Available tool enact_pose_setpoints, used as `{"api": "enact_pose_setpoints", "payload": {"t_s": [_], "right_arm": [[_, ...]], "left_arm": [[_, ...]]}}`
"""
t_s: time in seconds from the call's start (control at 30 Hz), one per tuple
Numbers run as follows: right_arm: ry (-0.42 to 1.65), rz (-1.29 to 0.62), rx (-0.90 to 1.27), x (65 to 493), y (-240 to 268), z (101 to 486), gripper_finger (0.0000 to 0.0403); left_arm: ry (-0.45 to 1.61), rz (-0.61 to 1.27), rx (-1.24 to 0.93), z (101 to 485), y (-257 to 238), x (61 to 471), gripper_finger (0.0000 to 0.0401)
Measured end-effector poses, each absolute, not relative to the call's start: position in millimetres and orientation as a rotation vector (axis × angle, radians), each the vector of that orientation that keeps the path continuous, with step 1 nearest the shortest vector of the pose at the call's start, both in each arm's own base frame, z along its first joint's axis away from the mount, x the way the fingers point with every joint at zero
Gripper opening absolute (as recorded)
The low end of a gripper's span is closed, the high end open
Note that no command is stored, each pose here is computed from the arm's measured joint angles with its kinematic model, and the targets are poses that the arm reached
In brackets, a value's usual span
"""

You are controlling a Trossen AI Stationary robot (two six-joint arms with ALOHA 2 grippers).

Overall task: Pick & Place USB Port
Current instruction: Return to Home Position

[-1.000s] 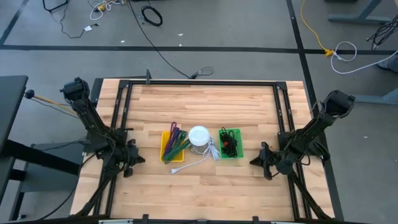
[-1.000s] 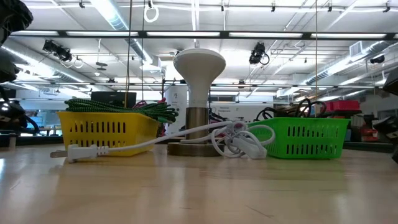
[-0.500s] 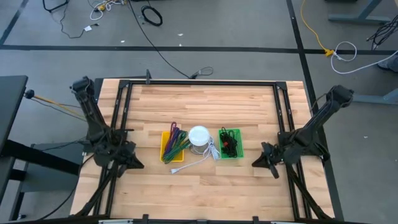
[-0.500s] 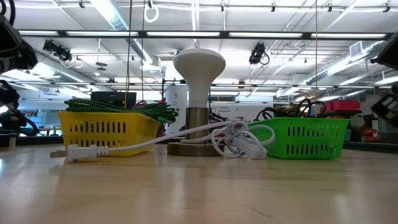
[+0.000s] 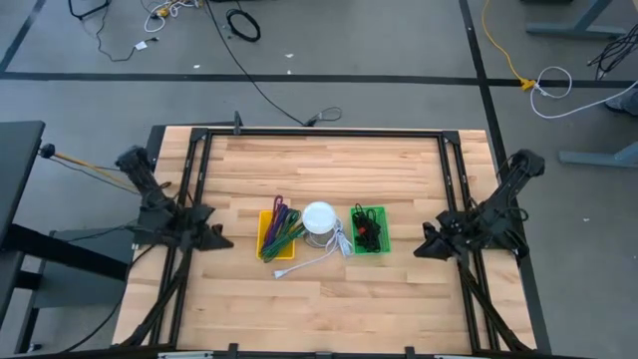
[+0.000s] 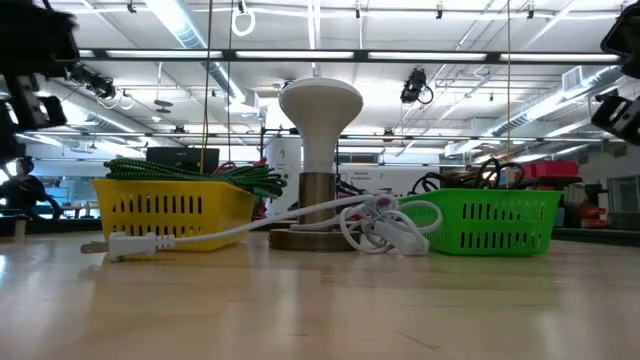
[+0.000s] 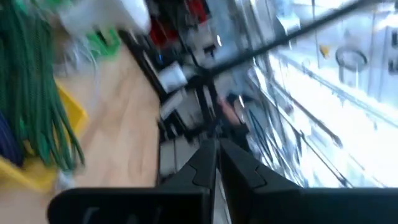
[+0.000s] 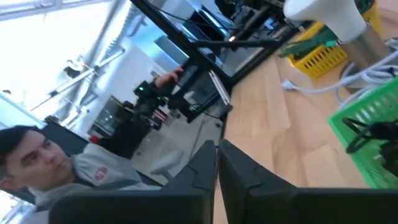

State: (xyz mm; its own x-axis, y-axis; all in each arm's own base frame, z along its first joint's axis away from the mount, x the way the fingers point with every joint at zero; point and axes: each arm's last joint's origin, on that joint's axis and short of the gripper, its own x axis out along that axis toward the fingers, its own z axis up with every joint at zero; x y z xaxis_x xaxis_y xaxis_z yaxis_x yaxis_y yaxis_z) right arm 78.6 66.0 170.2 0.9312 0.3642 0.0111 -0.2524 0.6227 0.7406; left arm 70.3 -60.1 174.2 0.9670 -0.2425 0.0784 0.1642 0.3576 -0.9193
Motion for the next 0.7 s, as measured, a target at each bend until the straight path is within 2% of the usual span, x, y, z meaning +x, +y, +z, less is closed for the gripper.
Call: {"api": "enact_pose_setpoints", "payload": {"t_s": [0.27, 0.7], "right_arm": [[0.049, 0.317, 0.870, 77.9, 53.3, 176.7, 0.0022], [-0.121, -0.082, 0.856, 93.0, 17.0, 174.8, 0.0022]], "left_arm": [[-0.125, -0.029, -1.197, 178.1, -37.6, 84.1, 0.0025], [-0.421, 0.409, -1.138, 178.1, 7.2, 91.8, 0.0025]]}}
